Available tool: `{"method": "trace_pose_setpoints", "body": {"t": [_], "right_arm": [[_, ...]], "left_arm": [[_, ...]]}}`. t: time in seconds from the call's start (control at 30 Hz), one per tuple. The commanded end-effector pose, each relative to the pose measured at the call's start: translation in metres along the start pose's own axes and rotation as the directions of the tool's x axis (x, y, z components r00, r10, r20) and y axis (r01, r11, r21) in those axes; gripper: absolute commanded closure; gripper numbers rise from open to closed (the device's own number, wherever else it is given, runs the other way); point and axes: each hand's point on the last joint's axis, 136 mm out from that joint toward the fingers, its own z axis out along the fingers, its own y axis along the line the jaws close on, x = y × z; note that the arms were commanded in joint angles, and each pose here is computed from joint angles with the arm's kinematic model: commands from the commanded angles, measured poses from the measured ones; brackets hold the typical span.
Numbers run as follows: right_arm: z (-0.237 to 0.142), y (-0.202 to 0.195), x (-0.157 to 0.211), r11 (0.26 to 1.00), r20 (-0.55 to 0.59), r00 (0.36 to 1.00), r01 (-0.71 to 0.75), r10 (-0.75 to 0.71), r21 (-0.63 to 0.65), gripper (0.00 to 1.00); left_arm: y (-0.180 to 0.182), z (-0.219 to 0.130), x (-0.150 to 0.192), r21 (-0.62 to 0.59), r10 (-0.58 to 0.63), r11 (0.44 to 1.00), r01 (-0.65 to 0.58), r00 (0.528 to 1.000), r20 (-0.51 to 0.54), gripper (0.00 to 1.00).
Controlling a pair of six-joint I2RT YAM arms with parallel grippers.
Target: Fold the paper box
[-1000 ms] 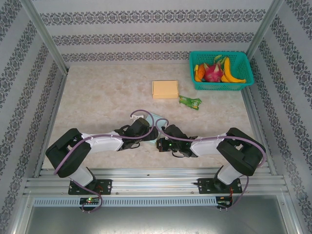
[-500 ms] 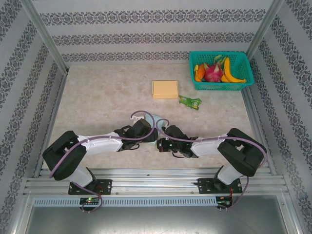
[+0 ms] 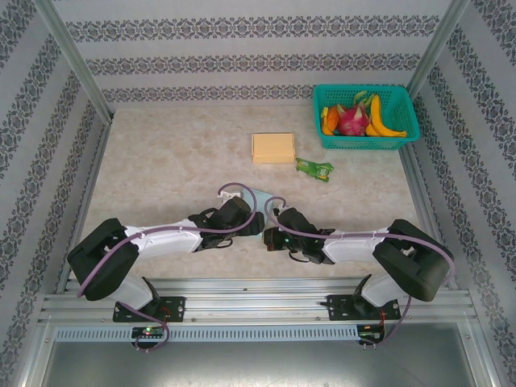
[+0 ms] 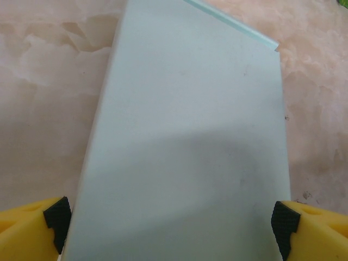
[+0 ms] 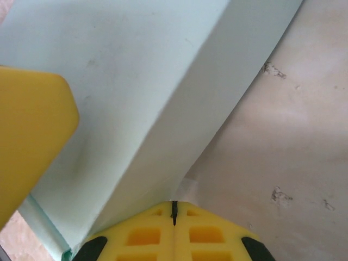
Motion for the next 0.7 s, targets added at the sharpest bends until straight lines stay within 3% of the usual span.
{"method": "trace_pose_setpoints", "body": {"t": [0.0,0.33,0.67], "right_arm": [[-0.002,0.006,-0.007,1.0,0.04,0.999,0.018,-0.018,-0.021,1.0],[-0.012,-0.026,-0.011,0.996,0.085,0.996,-0.002,-0.005,0.085,1.0],[-0.03,-0.038,-0.017,0.99,0.128,0.991,0.021,-0.039,0.138,1.0]], "left_arm": [[-0.024,-0.004,-0.003,0.081,-0.016,0.997,0.016,1.0,0.003,0.04],[0.007,-0.013,-0.013,0.024,-0.097,0.995,0.096,0.993,0.066,0.04],[0.027,-0.047,-0.031,0.011,-0.126,0.992,0.126,0.975,0.185,0.04]]}}
